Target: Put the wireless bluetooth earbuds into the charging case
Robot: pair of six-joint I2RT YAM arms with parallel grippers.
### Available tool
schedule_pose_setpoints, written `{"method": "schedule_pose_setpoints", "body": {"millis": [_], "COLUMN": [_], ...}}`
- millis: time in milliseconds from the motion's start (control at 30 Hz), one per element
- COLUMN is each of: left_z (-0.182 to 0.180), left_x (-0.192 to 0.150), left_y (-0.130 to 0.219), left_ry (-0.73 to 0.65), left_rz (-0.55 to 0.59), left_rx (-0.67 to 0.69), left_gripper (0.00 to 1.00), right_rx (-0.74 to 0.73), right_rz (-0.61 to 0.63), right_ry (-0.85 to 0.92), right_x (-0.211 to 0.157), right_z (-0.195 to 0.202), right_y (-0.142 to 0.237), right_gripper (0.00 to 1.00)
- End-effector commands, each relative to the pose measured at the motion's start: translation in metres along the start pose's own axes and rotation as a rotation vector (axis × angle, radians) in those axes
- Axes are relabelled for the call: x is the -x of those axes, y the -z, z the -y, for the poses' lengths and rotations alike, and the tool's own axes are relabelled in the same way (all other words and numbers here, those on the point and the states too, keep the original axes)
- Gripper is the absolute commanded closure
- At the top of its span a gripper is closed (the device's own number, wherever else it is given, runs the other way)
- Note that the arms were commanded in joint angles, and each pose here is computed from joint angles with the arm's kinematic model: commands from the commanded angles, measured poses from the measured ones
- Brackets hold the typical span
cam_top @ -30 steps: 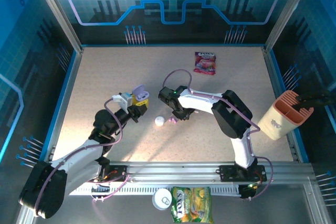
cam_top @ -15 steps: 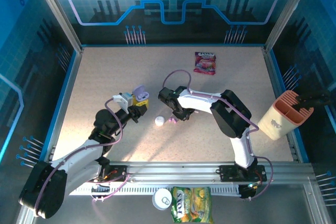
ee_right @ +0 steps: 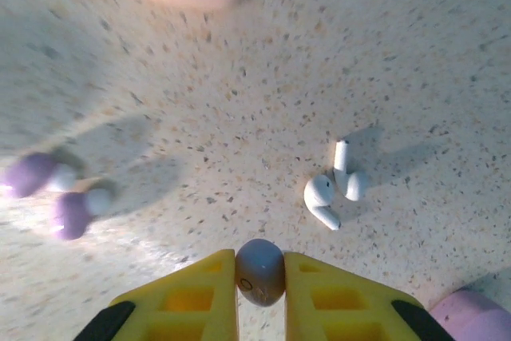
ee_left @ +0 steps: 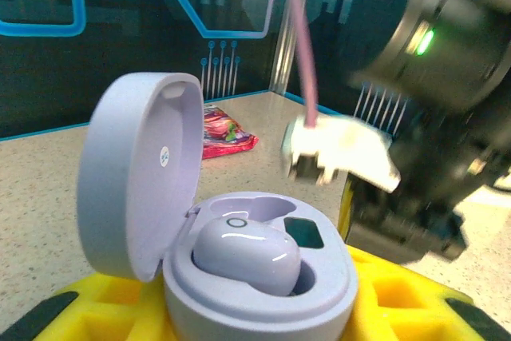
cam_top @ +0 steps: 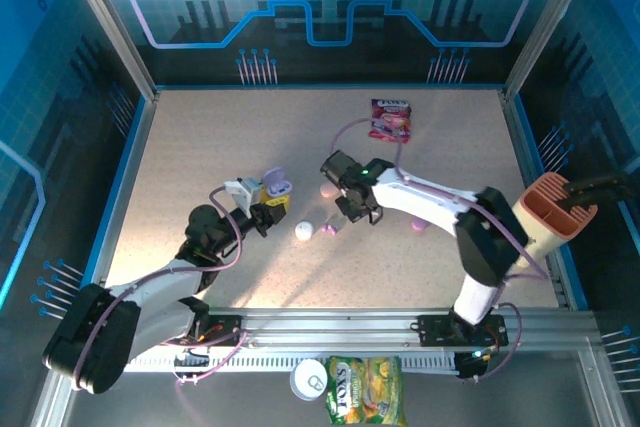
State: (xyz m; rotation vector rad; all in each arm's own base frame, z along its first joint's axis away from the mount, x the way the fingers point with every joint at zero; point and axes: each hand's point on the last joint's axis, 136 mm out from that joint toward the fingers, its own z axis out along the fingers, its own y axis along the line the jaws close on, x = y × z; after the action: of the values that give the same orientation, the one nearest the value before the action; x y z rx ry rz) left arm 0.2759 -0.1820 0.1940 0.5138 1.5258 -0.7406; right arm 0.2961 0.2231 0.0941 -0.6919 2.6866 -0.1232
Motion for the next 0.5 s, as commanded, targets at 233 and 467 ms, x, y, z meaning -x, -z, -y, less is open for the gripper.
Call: {"method": "schedule_pose_setpoints", "body": {"millis": [233, 467], "left_z": [0.045, 0.068], "left_x": [0.019, 0.015], "left_y": [-0.019, -0.031], "left_ry": [-0.159, -0.164], "left_rz": [0.058, 0.034], "left_rx": [-0.194, -0.325], "left_gripper": [0.67, 0.67], "right_rx": [0.594, 0.912], "right_rz": [0.367, 0.435], "right_ry": [-0.21, -0.151], "right_x": [0.022, 0.023], "right_z": [-0.024, -0.054], "right_y": [0.127, 0.187], "right_gripper": [0.84, 0.83]}}
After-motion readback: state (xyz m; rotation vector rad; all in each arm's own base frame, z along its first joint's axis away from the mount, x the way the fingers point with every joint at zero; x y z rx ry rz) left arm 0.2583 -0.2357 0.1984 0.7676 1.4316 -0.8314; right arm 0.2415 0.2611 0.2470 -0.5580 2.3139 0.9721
